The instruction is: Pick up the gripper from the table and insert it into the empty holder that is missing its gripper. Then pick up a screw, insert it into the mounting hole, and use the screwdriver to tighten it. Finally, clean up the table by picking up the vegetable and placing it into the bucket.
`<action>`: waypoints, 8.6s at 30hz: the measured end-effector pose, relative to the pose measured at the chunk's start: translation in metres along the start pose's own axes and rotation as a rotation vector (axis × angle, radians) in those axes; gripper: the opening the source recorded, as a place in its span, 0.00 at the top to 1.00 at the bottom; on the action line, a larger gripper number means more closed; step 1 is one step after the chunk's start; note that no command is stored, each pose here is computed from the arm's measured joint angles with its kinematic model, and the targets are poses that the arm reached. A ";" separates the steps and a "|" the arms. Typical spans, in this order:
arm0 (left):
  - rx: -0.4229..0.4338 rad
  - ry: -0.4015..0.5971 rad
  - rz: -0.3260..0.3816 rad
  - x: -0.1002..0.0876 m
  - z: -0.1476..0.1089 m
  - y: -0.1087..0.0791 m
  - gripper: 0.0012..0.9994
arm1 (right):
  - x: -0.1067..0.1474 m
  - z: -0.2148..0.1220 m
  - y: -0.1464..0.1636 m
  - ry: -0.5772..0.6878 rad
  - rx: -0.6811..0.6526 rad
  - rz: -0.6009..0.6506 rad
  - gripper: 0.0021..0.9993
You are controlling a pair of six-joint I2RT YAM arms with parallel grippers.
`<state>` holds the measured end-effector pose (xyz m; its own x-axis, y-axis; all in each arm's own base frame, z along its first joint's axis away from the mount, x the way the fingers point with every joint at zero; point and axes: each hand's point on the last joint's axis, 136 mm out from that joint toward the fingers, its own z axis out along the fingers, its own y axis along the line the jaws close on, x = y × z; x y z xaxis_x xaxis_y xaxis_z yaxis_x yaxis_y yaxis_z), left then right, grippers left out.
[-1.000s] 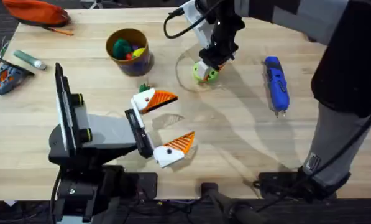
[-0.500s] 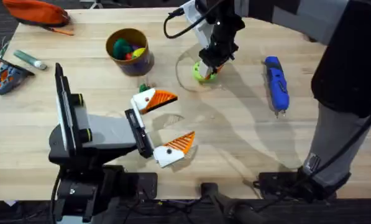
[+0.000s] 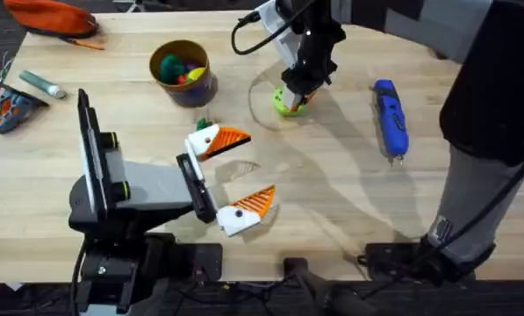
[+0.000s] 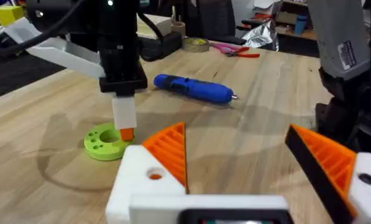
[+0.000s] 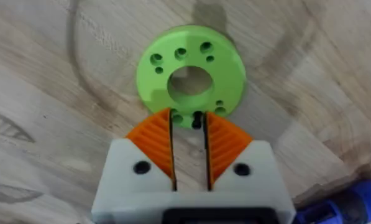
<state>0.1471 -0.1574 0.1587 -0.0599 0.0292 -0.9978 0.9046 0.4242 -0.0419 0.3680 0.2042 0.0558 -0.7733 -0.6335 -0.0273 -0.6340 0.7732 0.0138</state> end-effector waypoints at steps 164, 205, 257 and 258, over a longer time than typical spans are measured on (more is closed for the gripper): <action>0.000 0.000 0.002 0.000 0.000 0.000 0.01 | 0.043 -0.212 0.189 -0.251 0.073 -0.637 1.00; 0.000 0.000 0.002 0.000 0.000 0.000 0.01 | 0.024 -0.181 0.246 -0.236 0.025 -0.787 1.00; 0.000 0.000 0.002 0.000 0.000 0.000 0.01 | 0.017 -0.162 0.248 -0.196 0.027 -0.791 1.00; 0.000 0.000 0.002 0.000 0.000 0.000 0.01 | 0.017 -0.163 0.248 -0.198 0.027 -0.791 1.00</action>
<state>0.1471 -0.1574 0.1587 -0.0586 0.0299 -0.9978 0.9045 0.4245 -0.0404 0.1958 0.3807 0.2212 -0.0789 -0.9777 -0.1947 -0.9890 0.1012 -0.1075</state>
